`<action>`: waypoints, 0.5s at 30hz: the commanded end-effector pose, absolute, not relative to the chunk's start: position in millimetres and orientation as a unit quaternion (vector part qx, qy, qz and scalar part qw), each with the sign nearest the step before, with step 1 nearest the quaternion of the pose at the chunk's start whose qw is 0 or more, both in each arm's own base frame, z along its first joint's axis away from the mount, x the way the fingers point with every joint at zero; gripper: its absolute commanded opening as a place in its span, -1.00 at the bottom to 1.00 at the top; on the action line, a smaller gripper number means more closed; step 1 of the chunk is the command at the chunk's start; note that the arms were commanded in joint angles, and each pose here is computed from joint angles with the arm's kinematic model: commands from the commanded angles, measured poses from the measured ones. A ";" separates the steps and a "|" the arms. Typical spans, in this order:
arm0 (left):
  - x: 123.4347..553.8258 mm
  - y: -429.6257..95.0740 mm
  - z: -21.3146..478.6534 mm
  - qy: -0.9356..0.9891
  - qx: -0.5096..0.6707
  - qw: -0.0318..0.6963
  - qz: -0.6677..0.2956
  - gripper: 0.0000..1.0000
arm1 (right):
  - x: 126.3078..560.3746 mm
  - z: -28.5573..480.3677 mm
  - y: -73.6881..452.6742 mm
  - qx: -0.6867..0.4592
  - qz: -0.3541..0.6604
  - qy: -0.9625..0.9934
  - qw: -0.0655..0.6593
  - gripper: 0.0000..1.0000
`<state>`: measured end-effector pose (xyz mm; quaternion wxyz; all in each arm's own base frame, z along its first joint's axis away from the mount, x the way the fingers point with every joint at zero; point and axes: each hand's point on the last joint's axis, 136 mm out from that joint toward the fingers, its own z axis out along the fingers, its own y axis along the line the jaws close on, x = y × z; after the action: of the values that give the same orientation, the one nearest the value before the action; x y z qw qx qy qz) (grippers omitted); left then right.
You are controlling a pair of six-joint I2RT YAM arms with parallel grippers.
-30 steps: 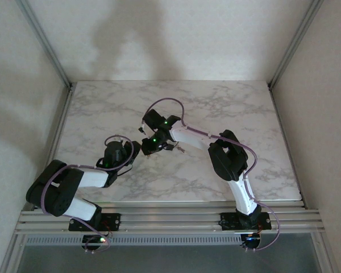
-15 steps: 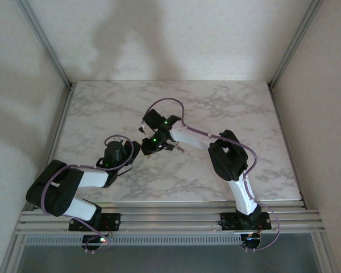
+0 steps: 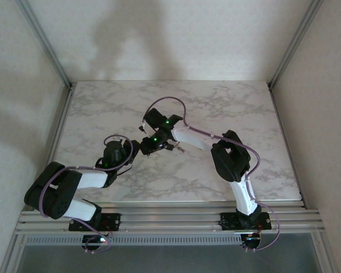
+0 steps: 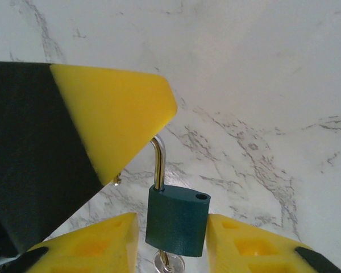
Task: Lock with the key
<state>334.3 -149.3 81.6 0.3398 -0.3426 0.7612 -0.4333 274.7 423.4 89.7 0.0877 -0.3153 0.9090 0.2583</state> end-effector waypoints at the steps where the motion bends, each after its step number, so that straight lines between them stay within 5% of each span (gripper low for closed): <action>1: 334.6 -149.4 86.2 0.758 -0.342 0.347 -0.433 -1.00 | 269.0 111.6 423.7 -0.330 0.278 0.897 0.099 -0.24; 15: 336.4 -148.2 89.9 0.760 -0.338 0.350 -0.432 -1.00 | 269.0 121.1 411.5 -0.331 0.265 0.898 0.119 0.06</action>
<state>332.4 -148.4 77.4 0.3344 -0.3455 0.7658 -0.4270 269.3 416.5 106.6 0.1023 -0.3265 0.9019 0.2636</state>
